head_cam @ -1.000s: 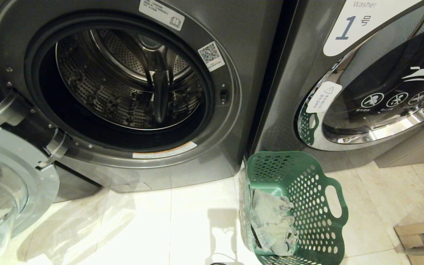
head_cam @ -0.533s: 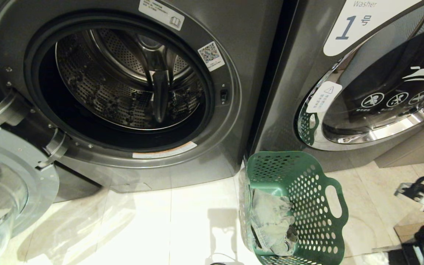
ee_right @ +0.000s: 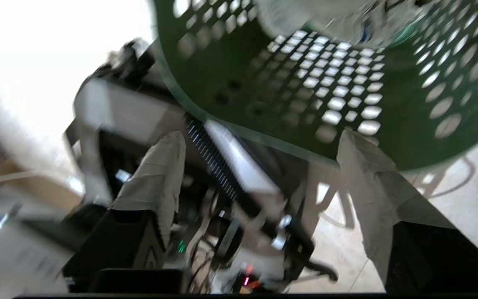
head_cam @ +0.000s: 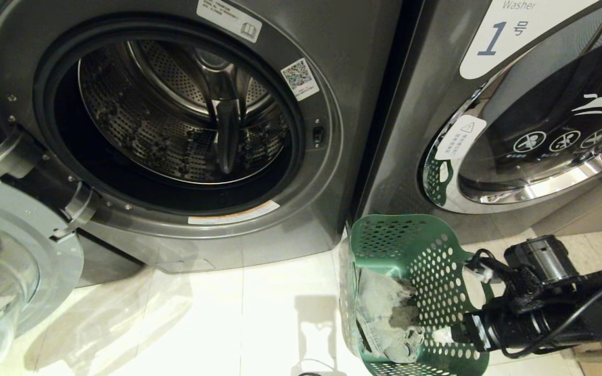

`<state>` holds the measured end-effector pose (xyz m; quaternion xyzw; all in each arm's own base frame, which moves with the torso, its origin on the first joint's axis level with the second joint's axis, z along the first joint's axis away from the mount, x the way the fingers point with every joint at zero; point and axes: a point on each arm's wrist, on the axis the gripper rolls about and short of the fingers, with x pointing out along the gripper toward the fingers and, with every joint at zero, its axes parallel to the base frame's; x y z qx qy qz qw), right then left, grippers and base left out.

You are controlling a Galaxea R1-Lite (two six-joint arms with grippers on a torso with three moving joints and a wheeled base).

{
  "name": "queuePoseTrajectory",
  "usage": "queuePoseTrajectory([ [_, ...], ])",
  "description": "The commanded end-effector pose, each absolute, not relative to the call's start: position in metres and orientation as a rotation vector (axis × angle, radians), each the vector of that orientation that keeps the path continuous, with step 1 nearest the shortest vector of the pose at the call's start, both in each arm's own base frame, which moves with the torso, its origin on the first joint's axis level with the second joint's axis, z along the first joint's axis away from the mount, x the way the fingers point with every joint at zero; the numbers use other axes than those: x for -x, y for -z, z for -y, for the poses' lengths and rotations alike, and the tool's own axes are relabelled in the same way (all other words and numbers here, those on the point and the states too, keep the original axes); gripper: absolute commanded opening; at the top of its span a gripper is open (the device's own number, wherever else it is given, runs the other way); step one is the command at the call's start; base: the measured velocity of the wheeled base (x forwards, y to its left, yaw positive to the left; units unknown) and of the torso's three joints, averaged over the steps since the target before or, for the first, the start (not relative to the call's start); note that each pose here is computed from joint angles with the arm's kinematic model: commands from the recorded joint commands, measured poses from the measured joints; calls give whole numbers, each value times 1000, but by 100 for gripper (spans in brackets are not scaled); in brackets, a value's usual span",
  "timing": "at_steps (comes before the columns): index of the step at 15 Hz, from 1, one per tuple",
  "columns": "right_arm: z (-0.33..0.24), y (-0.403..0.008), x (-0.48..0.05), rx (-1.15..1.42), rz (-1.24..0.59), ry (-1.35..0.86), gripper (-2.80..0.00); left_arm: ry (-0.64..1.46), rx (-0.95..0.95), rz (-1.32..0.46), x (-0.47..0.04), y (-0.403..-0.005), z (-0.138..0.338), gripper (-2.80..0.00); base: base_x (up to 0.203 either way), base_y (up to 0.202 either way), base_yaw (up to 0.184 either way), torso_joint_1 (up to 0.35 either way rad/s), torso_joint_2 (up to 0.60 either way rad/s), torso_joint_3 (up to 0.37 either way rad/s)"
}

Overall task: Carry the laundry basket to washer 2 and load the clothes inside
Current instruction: Place the clothes into the washing machine

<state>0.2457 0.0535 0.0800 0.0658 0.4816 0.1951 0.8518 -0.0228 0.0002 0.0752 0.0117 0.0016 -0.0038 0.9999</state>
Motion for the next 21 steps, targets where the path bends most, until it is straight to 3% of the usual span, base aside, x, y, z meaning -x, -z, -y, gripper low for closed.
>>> queuePoseTrajectory([
  [1,-58,-45,-267,-117,-1036,-352,0,8,-23,-5,23,-75,0,-280,0,0,0,0,0,0],
  [6,-54,-37,-279,-102,-1023,-279,0,8,-23,-5,23,-75,0,-280,0,0,0,0,0,0],
  [14,-14,15,-329,-158,-904,-162,0,8,-23,-3,23,-75,0,-280,0,0,0,0,0,0],
  [21,15,52,-367,-179,-881,-277,0,8,-23,-5,23,-75,0,-280,0,0,0,0,0,0],
])
